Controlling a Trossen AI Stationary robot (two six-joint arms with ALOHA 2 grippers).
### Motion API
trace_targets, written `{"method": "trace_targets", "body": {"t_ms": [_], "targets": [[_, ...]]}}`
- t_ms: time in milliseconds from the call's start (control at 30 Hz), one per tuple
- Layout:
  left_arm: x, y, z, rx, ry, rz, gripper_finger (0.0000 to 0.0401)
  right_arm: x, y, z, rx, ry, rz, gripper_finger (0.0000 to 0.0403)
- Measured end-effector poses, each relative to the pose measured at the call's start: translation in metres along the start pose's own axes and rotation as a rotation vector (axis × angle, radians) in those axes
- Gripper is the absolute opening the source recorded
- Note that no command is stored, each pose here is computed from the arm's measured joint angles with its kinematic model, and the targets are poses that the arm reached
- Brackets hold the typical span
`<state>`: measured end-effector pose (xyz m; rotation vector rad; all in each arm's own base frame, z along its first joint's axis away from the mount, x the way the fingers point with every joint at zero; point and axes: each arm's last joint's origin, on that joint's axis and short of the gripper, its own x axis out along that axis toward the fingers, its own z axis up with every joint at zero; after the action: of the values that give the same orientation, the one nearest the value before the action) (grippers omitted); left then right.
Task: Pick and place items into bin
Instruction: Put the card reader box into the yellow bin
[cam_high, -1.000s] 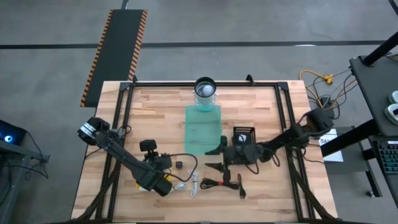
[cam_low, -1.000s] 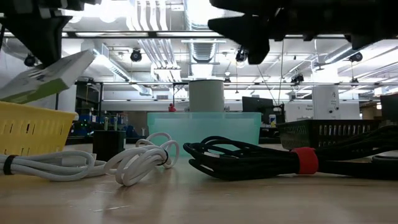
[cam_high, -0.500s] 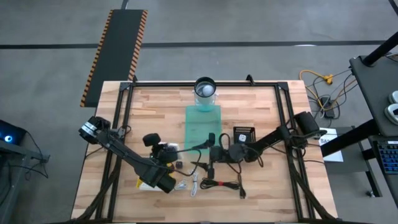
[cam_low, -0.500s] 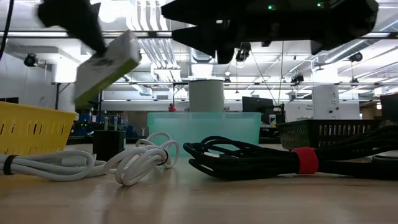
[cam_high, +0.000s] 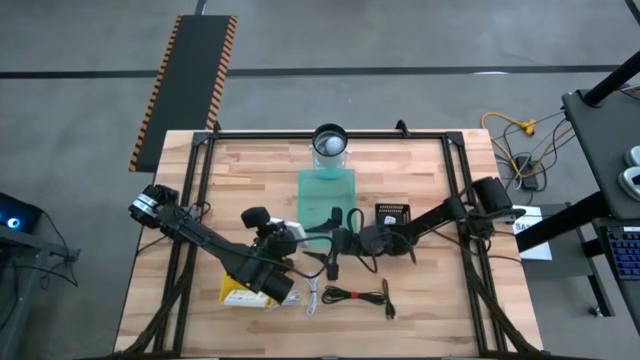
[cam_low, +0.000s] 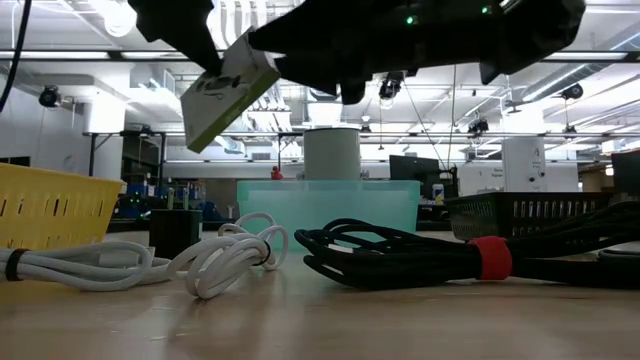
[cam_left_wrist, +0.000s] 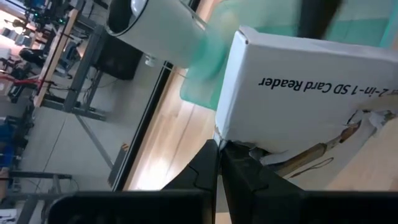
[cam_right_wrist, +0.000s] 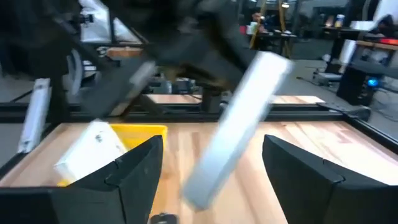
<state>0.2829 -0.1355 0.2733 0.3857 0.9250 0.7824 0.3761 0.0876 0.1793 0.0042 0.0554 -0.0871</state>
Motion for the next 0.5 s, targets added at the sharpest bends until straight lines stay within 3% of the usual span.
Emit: {"method": "trace_targets", "body": {"t_ms": [200, 500], "targets": [[-0.0001, -0.0006, 0.0005, -0.005, -0.005, -0.003, 0.0000, 0.0012, -0.0040, 0.0002, 0.025, 0.000, -0.012, 0.0197], [-0.0006, -0.0026, 0.0015, 0.029, -0.013, -0.017, 0.0000, 0.0020, -0.0070, -0.0025, 0.010, 0.027, -0.027, 0.0043]]}}
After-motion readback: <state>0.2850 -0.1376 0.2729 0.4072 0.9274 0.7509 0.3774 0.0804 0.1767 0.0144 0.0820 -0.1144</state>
